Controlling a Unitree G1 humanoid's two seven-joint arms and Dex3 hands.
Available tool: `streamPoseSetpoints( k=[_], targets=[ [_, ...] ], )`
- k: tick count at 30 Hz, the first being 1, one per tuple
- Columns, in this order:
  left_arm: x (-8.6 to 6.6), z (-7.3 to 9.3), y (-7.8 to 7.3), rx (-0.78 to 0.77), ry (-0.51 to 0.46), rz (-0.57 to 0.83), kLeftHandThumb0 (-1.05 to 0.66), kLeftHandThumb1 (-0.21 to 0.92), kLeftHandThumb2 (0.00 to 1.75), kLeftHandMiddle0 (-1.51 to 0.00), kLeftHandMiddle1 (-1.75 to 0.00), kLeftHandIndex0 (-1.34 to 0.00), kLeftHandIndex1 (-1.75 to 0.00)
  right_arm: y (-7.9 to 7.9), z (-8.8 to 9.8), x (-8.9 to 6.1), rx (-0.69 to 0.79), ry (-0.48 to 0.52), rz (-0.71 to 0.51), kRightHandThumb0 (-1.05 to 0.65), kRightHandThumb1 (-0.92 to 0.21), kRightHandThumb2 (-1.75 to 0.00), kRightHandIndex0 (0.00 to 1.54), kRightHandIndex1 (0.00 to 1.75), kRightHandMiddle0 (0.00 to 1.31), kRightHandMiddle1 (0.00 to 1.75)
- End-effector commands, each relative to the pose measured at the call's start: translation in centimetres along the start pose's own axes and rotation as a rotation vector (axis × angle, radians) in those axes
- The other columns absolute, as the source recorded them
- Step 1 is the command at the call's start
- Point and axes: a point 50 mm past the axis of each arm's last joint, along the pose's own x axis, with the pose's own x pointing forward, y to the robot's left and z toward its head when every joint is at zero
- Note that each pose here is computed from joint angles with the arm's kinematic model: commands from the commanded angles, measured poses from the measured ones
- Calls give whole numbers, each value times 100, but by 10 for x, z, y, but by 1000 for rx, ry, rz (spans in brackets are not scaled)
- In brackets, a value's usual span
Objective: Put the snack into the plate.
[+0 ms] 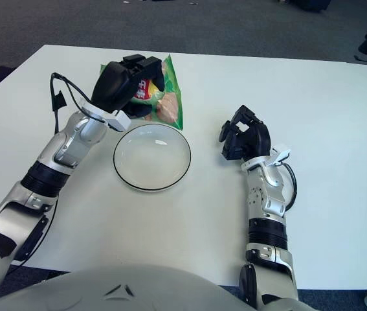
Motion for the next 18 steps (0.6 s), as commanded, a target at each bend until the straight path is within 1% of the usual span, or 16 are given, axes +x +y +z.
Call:
streamPoseSetpoints(
  k=[1, 8, 11, 18],
  targets=[
    [-2, 5, -3, -41, -20, -6, 0, -7, 175, -90, -171, -69, -175, -7, -39, -30, 58, 133, -81, -1, 8, -175, 91, 169, 70, 175],
    [-5, 13, -11, -120, -47, -47, 0, -8, 175, -92, -169, -69, -175, -6, -39, -30, 60, 130, -73, -1, 8, -175, 91, 168, 71, 175],
    [-5, 15, -16, -159, -56, -88, 0, -8, 175, -92, -168, -69, -175, -6, -39, -29, 56, 129, -71, -1, 8, -175, 91, 168, 71, 175],
    [-10, 20, -21, -193, -68, -159, 0, -7, 175, -90, -172, -67, -175, -5, -39, -29, 53, 127, -78, -1, 8, -175, 91, 168, 71, 175]
  ],
)
